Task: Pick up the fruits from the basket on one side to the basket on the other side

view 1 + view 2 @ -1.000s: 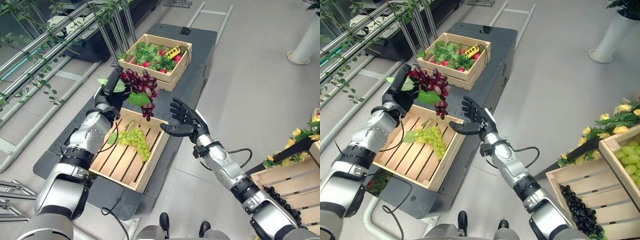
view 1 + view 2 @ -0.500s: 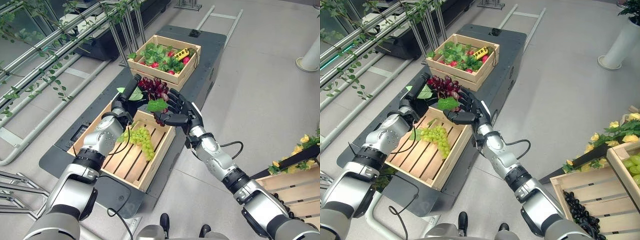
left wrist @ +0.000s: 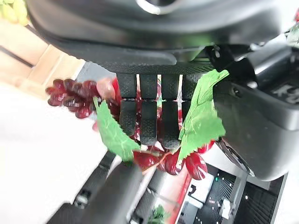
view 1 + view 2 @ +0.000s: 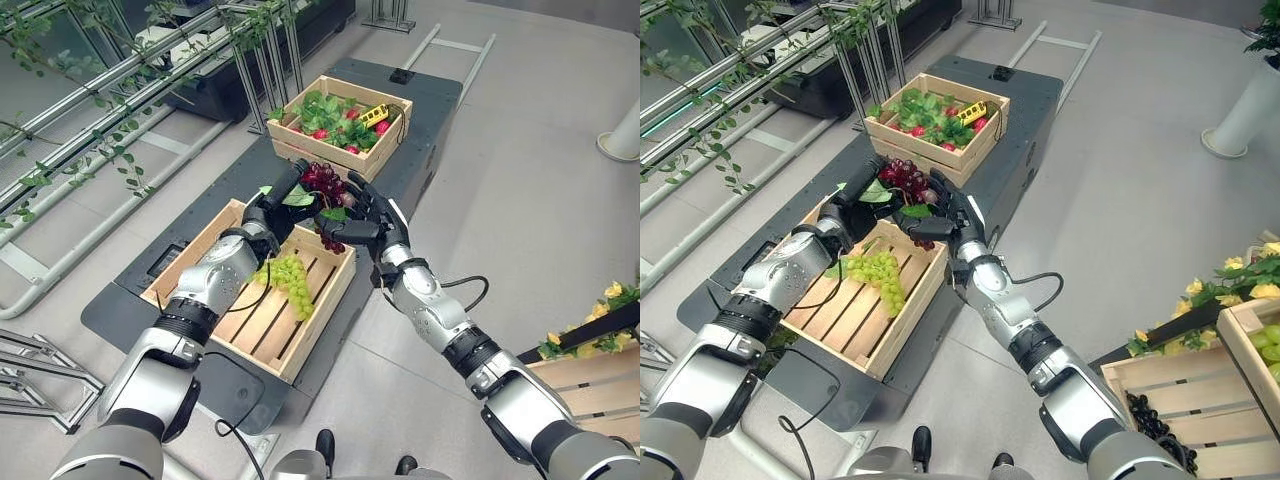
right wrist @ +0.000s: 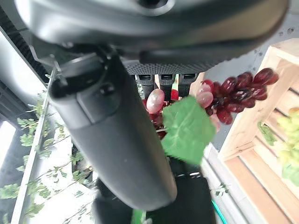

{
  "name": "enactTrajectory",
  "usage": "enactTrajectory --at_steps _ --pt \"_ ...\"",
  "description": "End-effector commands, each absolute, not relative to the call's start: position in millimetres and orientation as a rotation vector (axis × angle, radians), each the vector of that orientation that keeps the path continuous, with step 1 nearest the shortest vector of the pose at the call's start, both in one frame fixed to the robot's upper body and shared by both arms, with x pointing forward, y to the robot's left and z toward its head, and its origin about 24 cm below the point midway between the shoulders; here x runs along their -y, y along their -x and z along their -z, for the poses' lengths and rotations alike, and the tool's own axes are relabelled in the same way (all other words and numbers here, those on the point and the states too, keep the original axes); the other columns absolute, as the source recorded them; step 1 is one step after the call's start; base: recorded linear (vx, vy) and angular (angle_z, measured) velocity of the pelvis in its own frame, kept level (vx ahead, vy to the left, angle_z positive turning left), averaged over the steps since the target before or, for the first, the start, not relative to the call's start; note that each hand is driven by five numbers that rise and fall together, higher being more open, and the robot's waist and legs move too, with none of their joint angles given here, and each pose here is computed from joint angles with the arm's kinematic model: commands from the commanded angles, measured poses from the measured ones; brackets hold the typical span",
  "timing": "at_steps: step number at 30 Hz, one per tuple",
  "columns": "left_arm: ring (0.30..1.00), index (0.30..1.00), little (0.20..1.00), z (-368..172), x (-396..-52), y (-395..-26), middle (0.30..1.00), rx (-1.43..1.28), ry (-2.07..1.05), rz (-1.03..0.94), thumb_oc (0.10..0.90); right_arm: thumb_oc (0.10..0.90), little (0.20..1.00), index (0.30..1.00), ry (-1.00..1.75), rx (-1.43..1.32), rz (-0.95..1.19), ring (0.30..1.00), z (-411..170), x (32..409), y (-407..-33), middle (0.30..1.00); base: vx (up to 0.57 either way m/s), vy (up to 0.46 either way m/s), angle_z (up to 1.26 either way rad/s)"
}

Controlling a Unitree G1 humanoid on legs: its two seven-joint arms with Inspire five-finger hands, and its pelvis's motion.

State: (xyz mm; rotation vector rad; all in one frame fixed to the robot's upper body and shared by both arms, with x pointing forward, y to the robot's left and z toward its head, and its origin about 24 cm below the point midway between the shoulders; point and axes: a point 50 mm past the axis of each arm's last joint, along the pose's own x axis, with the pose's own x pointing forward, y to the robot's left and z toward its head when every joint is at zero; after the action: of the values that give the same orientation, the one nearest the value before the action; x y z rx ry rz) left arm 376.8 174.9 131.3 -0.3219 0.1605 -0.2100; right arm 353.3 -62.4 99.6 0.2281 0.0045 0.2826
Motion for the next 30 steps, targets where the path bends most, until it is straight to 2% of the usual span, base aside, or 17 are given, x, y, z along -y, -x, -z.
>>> enactTrajectory --at_steps 1,17,25,26,27,30 --pt "0.3 0.3 0.3 -196 -132 -388 0.3 0.057 0.324 0.424 0.4 0.8 0.9 0.9 -0.283 0.071 -0.337 0.9 -129 24 -360 0.9 0.0 0.0 0.0" --pt "0.3 0.3 0.3 -204 -102 -368 0.3 0.065 0.296 0.585 0.4 0.8 0.9 0.9 -0.247 0.033 -0.228 0.9 -123 40 -372 0.9 0.0 -0.001 0.02" --pt "0.3 0.3 0.3 -193 -108 -366 0.3 0.023 0.292 0.572 0.4 0.8 0.9 0.9 -0.32 0.149 -0.199 0.9 -146 42 -373 0.9 0.0 0.0 0.0" --pt "0.3 0.3 0.3 -192 -109 -366 0.3 0.018 0.292 0.57 0.4 0.773 0.86 0.86 -0.331 0.181 -0.197 0.86 -150 43 -372 0.86 0.0 0.0 0.0" --pt "0.3 0.3 0.3 -191 -110 -365 0.3 0.015 0.29 0.569 0.4 0.4 0.3 0.3 -0.341 0.211 -0.195 0.3 -154 43 -371 0.3 0.0 0.0 0.0" --pt "0.3 0.3 0.3 -187 -113 -364 0.3 0.006 0.29 0.559 0.4 0.4 0.3 0.3 -0.373 0.276 -0.184 0.3 -162 45 -367 0.3 0.0 0.0 0.0"
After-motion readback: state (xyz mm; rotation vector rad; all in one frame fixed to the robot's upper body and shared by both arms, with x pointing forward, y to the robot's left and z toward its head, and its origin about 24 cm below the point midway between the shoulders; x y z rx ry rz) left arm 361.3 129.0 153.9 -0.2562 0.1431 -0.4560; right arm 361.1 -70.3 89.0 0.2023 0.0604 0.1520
